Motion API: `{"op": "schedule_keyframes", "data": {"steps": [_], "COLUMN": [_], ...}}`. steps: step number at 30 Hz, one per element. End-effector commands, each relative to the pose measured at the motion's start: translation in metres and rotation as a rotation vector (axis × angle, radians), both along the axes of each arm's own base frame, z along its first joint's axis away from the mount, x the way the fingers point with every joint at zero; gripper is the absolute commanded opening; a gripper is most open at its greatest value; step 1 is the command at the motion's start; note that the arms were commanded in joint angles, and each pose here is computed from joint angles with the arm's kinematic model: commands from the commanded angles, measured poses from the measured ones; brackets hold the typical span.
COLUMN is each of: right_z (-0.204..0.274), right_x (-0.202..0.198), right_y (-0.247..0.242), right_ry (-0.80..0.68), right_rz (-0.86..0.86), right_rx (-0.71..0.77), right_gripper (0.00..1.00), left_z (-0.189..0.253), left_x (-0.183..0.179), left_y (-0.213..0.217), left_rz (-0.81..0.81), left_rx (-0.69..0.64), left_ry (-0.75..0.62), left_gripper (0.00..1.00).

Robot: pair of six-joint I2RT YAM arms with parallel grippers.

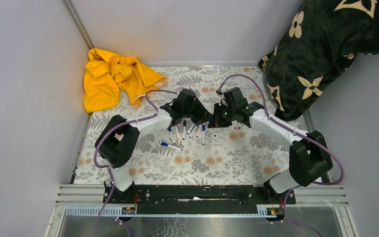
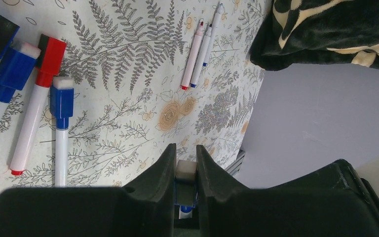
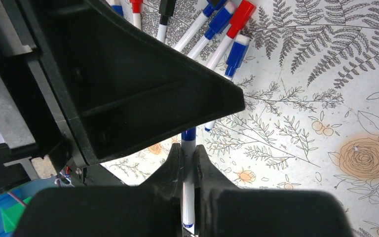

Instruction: Open the pen caps

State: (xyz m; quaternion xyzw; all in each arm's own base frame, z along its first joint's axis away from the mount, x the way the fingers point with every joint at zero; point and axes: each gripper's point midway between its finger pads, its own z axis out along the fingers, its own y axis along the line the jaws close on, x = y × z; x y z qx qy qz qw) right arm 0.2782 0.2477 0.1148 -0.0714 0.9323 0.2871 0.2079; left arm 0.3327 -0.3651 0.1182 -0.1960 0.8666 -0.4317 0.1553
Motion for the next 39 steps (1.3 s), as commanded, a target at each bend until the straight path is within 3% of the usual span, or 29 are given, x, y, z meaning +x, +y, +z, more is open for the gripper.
{"op": "schedule_keyframes", "data": {"steps": [1,13,21,25,31,39], "right_z": [0.007,-0.028,-0.032,-0.027,-0.037,-0.053], "right_x": [0.008,-0.039,-0.046,-0.023,0.021,0.063], "right_y": [-0.004,-0.026,-0.034,-0.046,-0.075,-0.088], "right_ry": [-0.031,0.045,0.029,-0.032,-0.096,-0.13], "right_rz": [-0.017,-0.003,0.0,-0.046,-0.165,-0.277], "right_rx": [-0.015,-0.034,-0.057,-0.134,-0.292,-0.423], "right_gripper": [0.0,0.0,0.0,0.0,0.0,0.0], "left_z": [0.028,0.021,0.005,-0.008,-0.042,-0.059], "left_x": [0.013,0.085,0.103,0.096,0.064,0.053], "left_y": [-0.006,0.021,0.049,0.074,0.149,0.209], "left_rz": [0.04,0.274,0.334,0.27,0.265,0.34], "left_rx": [-0.034,0.068,0.185,0.393,0.782,0.952], "left_ry": [-0.051,0.014,-0.002,-0.034,0.016,0.093], "left_gripper": [0.0,0.0,0.0,0.0,0.0,0.0]}}
